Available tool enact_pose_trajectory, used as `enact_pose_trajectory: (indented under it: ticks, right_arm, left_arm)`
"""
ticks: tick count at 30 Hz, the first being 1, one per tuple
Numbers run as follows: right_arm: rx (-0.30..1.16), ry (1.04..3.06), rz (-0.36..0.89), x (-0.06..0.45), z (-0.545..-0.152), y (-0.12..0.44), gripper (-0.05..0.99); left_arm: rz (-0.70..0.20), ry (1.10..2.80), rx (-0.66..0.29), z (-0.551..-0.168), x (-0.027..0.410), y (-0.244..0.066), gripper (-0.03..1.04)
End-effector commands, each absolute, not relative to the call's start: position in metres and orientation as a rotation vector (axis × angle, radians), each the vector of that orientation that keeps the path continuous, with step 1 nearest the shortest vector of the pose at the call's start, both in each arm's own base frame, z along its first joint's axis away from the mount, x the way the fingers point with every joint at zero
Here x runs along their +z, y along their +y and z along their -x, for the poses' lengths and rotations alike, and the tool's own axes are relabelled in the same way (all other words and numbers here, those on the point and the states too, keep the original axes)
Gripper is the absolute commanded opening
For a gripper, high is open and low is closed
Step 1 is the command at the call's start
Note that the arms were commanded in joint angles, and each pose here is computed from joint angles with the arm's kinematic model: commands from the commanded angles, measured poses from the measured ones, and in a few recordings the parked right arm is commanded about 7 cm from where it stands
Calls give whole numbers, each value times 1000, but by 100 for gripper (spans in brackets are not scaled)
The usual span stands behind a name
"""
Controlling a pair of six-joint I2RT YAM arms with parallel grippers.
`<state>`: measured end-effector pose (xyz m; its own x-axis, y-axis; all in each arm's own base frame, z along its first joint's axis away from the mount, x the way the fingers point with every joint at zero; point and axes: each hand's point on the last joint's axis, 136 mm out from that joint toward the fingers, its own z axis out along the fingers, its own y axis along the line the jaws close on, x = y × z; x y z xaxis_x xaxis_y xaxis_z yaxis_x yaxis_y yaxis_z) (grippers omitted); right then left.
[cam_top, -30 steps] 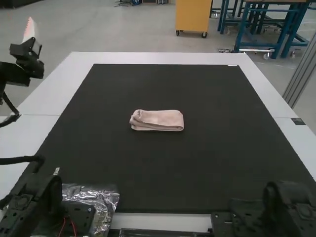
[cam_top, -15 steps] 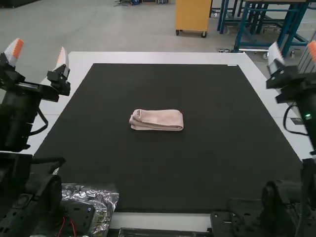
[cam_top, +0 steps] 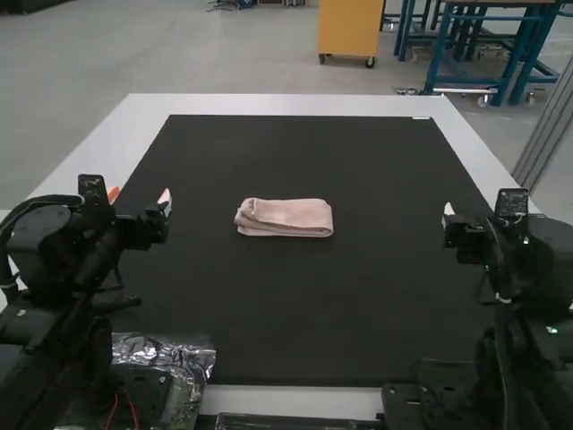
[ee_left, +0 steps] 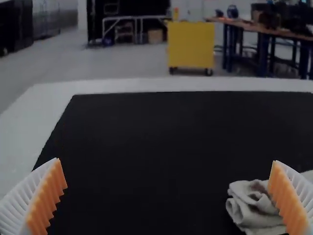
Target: Fold the towel.
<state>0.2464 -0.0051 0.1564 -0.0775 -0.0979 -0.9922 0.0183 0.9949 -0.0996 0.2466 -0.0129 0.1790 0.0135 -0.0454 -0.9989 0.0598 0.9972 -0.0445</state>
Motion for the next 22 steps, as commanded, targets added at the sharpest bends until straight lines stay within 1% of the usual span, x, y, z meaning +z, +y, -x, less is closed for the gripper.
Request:
enact_pose_trajectory:
  ticks: [1,4,6,8,22]
  right_arm:
    - [-171,1643,57,156,-246,-15,91]
    - [-155,1648,92,154,-246,-9,91]
    - [-89,1665,152,149,-246,4,91]
    - [-62,1671,183,146,-245,10,91]
    - [-57,1669,188,147,-245,12,91]
  left_arm:
    - [95,1555,-123,-247,177,-5,97]
    - [100,1561,-118,-247,175,-3,97]
    - [100,1560,-116,-247,176,-3,97]
    - [100,1560,-118,-247,176,-3,97]
    - [100,1560,-118,-247,176,-3,97]
